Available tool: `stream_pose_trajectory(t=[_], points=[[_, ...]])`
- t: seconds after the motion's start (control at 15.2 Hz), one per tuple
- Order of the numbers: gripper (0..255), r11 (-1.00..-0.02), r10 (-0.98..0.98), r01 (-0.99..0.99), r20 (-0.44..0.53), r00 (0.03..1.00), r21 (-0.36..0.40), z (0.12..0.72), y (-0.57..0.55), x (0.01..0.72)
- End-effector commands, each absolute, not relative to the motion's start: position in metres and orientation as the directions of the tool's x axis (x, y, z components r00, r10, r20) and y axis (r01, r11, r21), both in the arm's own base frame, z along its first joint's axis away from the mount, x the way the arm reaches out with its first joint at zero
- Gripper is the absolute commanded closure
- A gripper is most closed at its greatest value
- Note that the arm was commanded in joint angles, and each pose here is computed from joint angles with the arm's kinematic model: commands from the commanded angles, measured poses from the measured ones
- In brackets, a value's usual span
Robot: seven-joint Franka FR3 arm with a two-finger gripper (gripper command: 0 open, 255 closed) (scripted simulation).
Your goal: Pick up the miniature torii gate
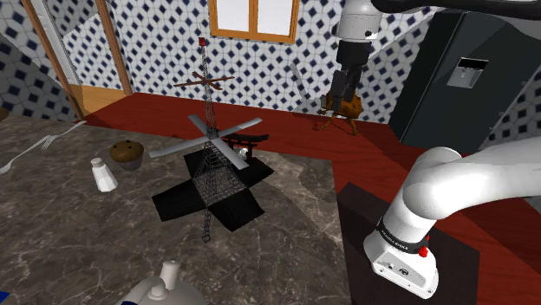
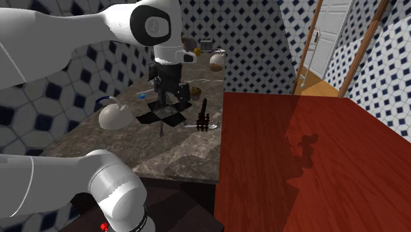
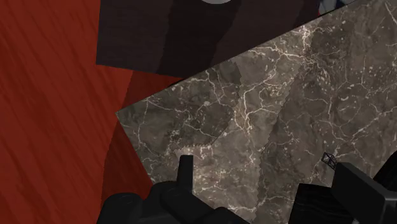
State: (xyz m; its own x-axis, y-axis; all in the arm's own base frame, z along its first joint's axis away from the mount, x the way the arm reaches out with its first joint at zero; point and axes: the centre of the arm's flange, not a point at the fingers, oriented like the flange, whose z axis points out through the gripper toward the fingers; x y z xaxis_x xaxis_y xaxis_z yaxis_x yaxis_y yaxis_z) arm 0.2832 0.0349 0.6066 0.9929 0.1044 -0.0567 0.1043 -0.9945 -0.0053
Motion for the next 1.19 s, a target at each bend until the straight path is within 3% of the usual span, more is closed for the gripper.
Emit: stream_pose_trajectory(t=[0.0,1.12], points=[[0,-0.995,0.104,0.104,-0.057,0.993,-0.005,0.607,0.035,0.283],[0,-0.908,0.375,0.384,-0.081,0.923,0.170,0.503,0.121,0.468]])
